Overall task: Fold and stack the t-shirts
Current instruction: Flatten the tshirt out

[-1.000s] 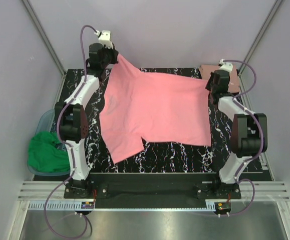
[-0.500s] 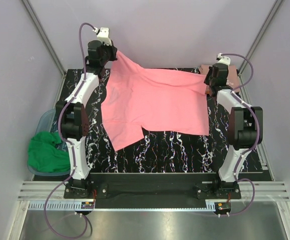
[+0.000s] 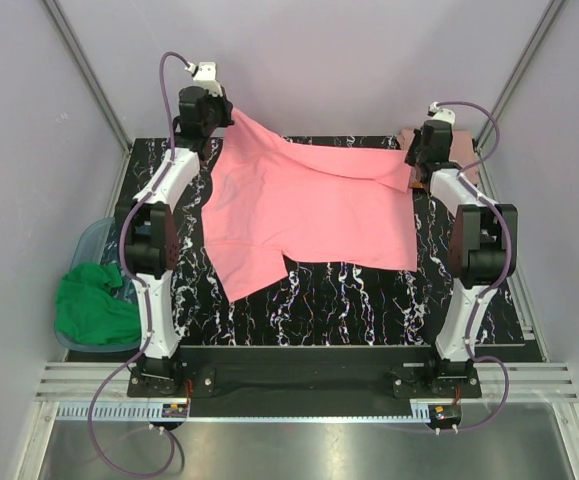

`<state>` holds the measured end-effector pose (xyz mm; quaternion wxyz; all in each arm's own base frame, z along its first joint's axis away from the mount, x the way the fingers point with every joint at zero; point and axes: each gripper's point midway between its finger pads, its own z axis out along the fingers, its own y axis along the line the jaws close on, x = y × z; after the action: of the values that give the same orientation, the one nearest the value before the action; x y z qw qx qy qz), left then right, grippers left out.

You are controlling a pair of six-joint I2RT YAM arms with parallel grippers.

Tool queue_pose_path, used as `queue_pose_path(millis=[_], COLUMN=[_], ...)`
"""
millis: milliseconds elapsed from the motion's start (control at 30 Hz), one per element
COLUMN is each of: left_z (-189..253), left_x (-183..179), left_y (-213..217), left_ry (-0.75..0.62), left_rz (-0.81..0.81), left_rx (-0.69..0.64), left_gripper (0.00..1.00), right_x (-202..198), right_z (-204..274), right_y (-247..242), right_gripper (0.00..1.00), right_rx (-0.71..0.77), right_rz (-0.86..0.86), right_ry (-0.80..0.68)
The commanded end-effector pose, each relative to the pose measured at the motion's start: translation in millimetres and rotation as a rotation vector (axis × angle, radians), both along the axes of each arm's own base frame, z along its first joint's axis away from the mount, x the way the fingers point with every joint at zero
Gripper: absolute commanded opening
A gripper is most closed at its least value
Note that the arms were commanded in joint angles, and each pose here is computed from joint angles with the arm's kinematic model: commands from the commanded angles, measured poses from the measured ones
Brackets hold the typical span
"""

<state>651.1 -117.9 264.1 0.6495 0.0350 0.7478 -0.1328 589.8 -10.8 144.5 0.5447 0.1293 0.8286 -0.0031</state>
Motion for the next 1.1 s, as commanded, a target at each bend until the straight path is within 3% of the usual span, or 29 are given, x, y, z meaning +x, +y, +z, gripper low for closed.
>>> queue_pose_path(millis=[0, 133, 233, 367, 467, 500, 567, 733, 900, 1067], left_z=[61.8, 122.2, 143.7, 209.8, 217.0, 240.2, 248.8, 287.0, 321.9, 337.4], left_x=[-4.5, -47.2, -76.4, -152.3, -192.5, -220.2, -251.6, -352.9, -440.8, -516.1], left_y=[10.5, 12.9, 16.9, 24.6, 29.9, 33.5, 35.4, 43.1, 46.9, 53.0], left_ry=[-0.123, -0.187, -0.196, -0.268, -0.239, -0.286, -0.284, -0.416, -0.565, -0.673], left_rz=[0.042, 0.025, 0.025, 0.009, 0.008, 0.005, -0.005, -0.009, -0.078, -0.124], left_rx=[-0.068, -0.091, -0.091, -0.099, -0.089, -0.091, -0.091, -0.116, -0.151, -0.171], left_gripper=[0.0, 0.0, 0.0, 0.0, 0.0, 0.0, 0.0, 0.0, 0.0, 0.0], right_x=[8.1, -16.1, -47.0, -96.8, -139.7, -159.0, -187.9, -268.3, -361.5, -442.0], right_z=[62.2, 102.7, 137.5, 175.2, 193.1, 205.9, 208.7, 263.5, 298.5, 316.2], right_y=[-1.1, 0.3, 4.9, 10.7, 27.1, 32.0, 38.8, 66.5, 63.0, 47.9], right_gripper=[0.0, 0.0, 0.0, 0.0, 0.0, 0.0, 0.0, 0.0, 0.0, 0.0], right_rx=[0.004, 0.03, 0.061, 0.1, 0.167, 0.185, 0.226, 0.267, 0.315, 0.27], right_rz=[0.012, 0.006, 0.017, 0.036, 0.099, 0.121, 0.115, 0.187, 0.22, 0.238], right_ry=[-0.105, -0.122, -0.139, -0.153, -0.15, -0.168, -0.139, -0.224, -0.362, -0.478])
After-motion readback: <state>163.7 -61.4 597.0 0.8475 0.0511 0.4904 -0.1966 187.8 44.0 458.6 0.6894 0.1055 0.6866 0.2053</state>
